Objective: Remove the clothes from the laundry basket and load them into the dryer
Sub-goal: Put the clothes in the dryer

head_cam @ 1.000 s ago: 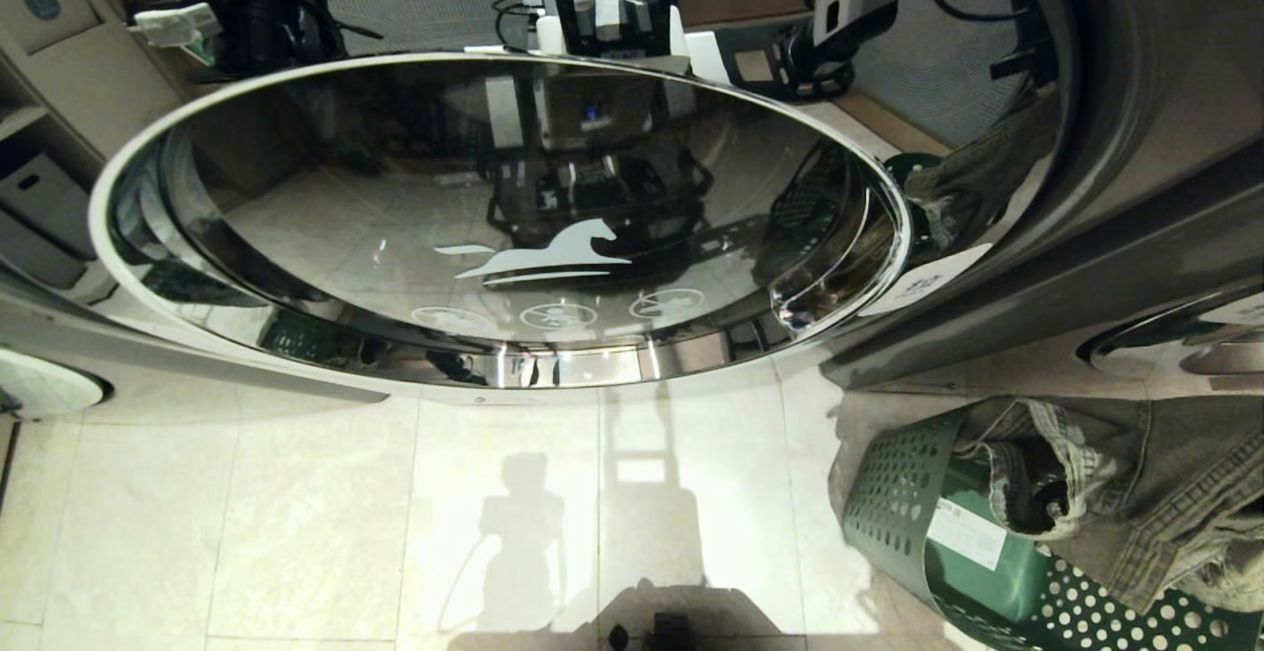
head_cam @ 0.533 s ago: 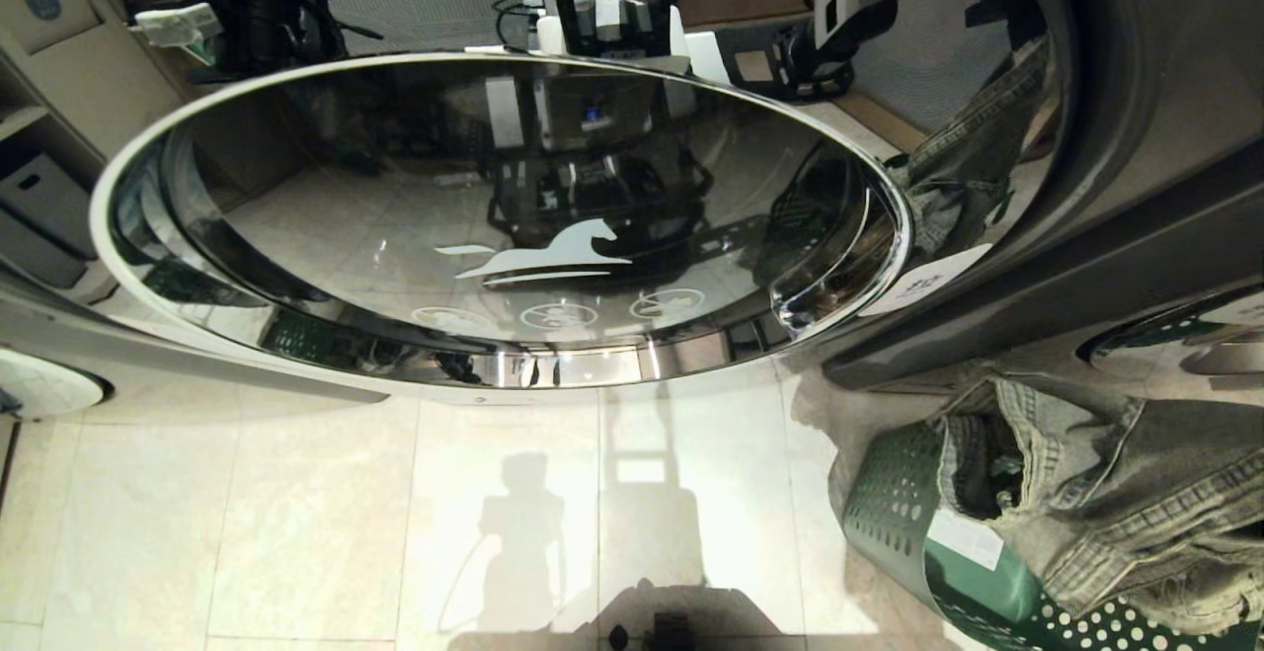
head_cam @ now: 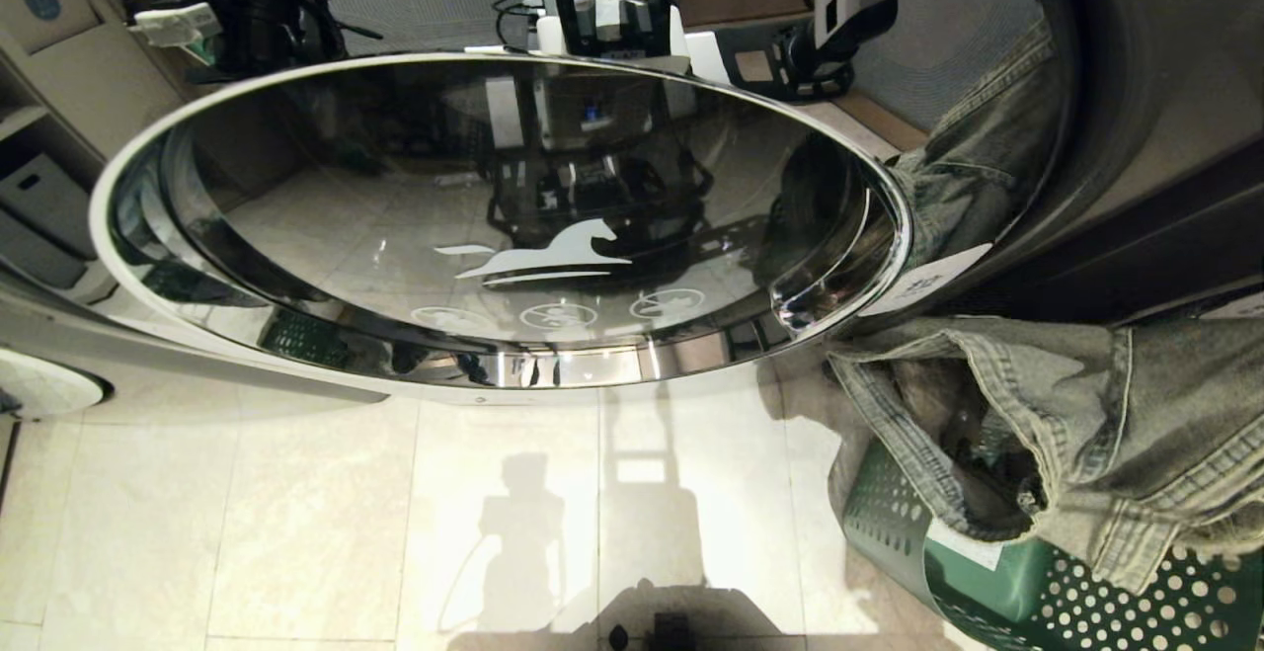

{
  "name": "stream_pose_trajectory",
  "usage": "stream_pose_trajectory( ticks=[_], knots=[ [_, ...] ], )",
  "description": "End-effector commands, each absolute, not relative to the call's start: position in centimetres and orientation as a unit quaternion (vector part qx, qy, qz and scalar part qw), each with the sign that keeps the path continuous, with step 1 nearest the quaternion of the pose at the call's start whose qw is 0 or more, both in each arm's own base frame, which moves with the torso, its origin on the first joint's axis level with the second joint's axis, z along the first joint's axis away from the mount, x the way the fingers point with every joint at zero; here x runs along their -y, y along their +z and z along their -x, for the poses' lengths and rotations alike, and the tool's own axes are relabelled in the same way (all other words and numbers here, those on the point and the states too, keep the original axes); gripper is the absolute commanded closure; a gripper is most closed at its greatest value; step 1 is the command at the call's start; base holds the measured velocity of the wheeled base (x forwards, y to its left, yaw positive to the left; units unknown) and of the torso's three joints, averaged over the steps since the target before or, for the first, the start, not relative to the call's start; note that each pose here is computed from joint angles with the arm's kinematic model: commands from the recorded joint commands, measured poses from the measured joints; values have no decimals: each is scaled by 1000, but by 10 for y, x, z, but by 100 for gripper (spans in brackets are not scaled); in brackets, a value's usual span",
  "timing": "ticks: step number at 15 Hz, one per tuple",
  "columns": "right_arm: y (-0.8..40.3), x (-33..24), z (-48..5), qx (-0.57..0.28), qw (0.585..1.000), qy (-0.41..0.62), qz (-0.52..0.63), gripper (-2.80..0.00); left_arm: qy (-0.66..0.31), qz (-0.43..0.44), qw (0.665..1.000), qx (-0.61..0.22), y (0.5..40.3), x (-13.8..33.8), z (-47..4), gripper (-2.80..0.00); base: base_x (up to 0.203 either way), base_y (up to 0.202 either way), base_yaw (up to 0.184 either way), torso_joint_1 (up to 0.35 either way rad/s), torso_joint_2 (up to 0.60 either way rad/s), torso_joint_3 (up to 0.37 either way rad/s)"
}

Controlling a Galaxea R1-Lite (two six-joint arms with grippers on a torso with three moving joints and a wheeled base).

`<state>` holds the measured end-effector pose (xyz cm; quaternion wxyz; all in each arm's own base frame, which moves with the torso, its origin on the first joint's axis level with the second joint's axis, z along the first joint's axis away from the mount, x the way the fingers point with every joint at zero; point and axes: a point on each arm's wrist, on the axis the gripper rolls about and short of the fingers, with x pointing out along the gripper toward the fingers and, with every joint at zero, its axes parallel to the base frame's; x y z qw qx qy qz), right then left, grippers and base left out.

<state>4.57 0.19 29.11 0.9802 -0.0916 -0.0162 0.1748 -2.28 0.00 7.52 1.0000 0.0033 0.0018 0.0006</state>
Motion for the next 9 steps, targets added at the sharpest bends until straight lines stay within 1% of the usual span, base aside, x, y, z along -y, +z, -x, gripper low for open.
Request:
stream_pose_trajectory(
  ticks=[1,2,9],
  knots=[
    [303,-3,-44,23,978,181,100,0,1,-3,1000,-2,75,0,23,0,0,0,0,0,0,0],
    [301,-3,-43,2,978,184,101,0,1,-3,1000,-2,75,0,23,0,0,0,0,0,0,0],
    [305,-2,-41,-1,978,164,130,0,1,-3,1000,-3,75,0,23,0,0,0,0,0,0,0]
  ],
)
